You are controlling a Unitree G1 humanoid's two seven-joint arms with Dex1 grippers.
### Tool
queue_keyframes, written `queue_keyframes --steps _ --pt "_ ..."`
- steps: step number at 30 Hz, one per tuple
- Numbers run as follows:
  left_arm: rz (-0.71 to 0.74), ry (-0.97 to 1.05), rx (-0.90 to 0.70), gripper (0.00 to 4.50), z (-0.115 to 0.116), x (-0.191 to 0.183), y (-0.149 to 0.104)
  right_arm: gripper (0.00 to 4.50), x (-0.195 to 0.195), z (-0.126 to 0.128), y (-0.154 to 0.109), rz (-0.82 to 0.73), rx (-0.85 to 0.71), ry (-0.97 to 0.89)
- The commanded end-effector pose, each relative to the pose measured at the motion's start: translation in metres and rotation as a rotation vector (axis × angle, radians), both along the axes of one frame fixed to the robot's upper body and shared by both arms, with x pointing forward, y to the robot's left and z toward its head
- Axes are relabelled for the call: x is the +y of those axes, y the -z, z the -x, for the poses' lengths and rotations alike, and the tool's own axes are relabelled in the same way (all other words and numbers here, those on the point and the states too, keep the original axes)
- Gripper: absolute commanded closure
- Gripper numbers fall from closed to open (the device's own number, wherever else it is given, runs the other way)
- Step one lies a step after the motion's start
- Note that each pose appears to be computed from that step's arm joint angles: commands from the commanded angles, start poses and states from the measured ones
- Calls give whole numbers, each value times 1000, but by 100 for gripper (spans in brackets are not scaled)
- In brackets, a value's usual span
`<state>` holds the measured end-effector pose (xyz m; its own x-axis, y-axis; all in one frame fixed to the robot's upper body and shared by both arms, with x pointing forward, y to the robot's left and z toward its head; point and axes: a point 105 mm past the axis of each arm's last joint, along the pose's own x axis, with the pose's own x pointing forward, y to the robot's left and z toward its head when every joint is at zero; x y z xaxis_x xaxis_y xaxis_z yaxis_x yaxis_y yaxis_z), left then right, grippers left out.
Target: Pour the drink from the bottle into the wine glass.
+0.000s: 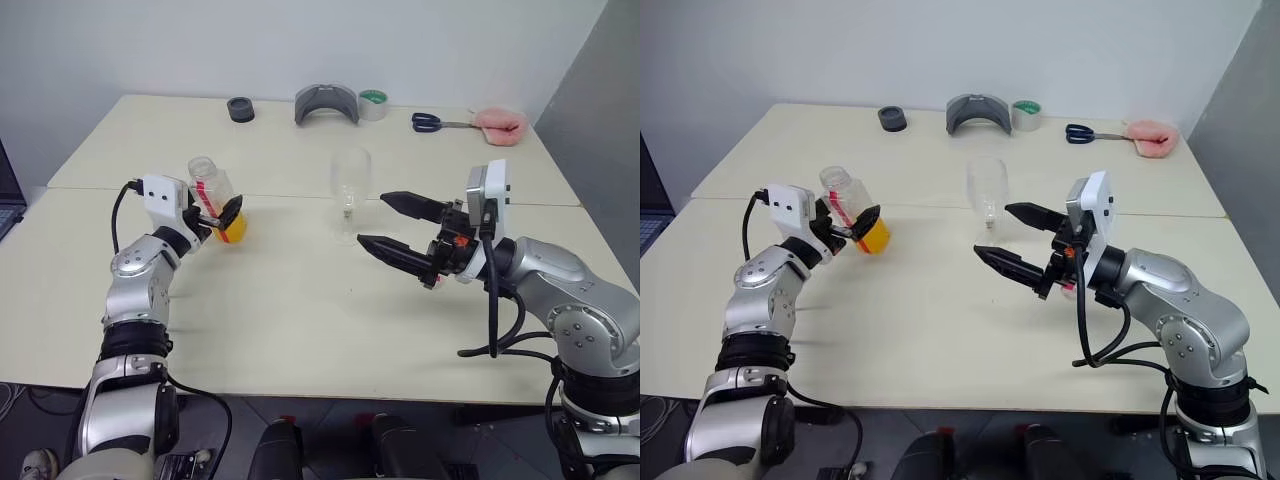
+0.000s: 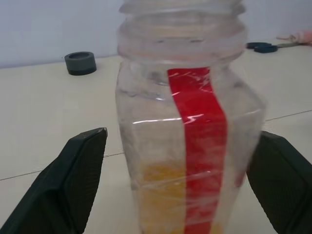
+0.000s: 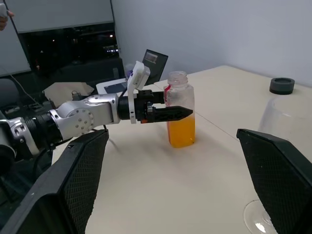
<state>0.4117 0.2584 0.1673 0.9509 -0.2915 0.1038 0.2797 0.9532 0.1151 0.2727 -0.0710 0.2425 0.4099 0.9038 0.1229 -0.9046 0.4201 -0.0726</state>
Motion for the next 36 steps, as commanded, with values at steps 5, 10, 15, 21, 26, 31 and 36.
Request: queue_keyframes --steps 5,10,15,21,26,31,36 --pt "-27 13 -57 65 -6 1 -11 0 -1 6 -14 -29 -52 9" --pt "-26 25 -65 223 -5 1 -12 0 -1 4 -13 -34 -52 17" --pt "-43 19 -76 268 -4 0 -15 0 -3 1 -12 -31 -61 34" --pt "-215 100 -157 268 -10 -32 -51 0 -7 -7 -16 -48 -121 98" --pt "-377 185 -228 268 -19 -69 -85 0 -14 -17 -8 -24 -179 161" --pt "-490 271 -276 268 -26 -102 -108 0 -20 -22 3 -5 -199 195" --pt "-669 311 -338 268 -33 -133 -129 0 -20 -28 -3 -39 -220 229"
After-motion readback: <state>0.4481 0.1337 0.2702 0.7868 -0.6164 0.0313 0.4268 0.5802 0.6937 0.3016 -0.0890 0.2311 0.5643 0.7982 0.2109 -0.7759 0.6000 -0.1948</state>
